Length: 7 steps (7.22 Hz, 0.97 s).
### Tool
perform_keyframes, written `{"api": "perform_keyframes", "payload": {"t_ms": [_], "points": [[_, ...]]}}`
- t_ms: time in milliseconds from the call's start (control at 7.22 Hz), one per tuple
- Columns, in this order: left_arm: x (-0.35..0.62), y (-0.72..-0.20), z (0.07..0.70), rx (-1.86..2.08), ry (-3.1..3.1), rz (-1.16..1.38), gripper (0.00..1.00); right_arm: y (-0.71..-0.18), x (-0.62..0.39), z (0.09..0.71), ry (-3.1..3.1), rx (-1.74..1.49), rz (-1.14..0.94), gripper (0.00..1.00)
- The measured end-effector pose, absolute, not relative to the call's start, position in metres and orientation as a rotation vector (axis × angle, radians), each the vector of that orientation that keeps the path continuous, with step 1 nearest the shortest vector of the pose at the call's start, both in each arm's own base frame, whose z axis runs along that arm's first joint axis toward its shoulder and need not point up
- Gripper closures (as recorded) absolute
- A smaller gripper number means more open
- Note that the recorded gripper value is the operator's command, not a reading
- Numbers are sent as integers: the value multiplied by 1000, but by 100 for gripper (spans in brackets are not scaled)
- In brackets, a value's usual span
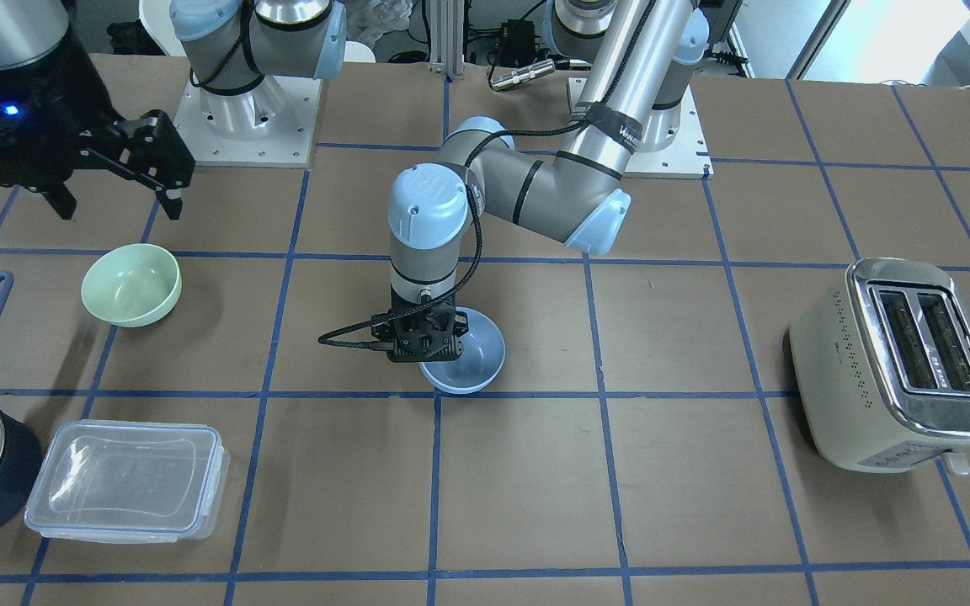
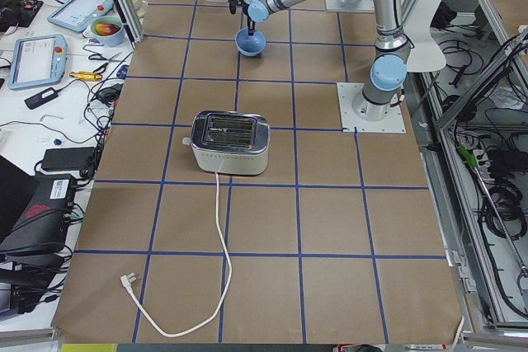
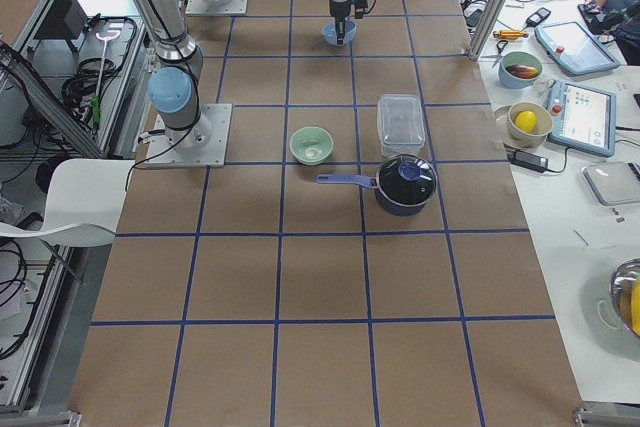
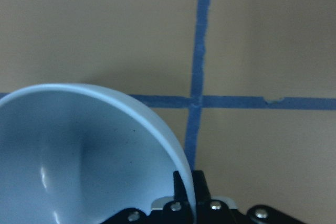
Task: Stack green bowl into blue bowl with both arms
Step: 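Carry the blue bowl to the table center while right gripper approaches green bowl, then release the blue bowl and raise the left gripper while right gripper lowers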
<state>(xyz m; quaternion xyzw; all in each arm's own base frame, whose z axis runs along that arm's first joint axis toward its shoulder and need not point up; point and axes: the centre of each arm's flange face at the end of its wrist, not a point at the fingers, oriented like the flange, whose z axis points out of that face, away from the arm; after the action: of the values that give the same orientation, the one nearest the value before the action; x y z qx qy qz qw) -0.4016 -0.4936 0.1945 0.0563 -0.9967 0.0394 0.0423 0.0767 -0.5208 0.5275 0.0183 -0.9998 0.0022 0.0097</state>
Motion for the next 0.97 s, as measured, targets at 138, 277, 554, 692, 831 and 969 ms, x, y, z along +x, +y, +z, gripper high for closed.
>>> {"api": "perform_keyframes", "payload": {"t_ms": [138,277,554,692,831,969], "points": [[-410,-494,189,219,-3029,132,0,-520,31,502,-3134,49,-122,0],[-414,-495,193,231,-3010,144,0,-513,-17,469,-3152,10,-236,0],[-405,-511,237,188,-2942,194,0,-492,-93,396,-3174,-68,-338,0],[-382,-527,267,190,-2930,205,0,-482,-113,361,-3163,-55,-309,0],[-347,-544,303,162,-2943,197,0,-471,-119,326,-3154,-35,-281,0],[-310,-555,335,100,-2980,161,0,-462,-119,294,-3151,-10,-267,4]]}}
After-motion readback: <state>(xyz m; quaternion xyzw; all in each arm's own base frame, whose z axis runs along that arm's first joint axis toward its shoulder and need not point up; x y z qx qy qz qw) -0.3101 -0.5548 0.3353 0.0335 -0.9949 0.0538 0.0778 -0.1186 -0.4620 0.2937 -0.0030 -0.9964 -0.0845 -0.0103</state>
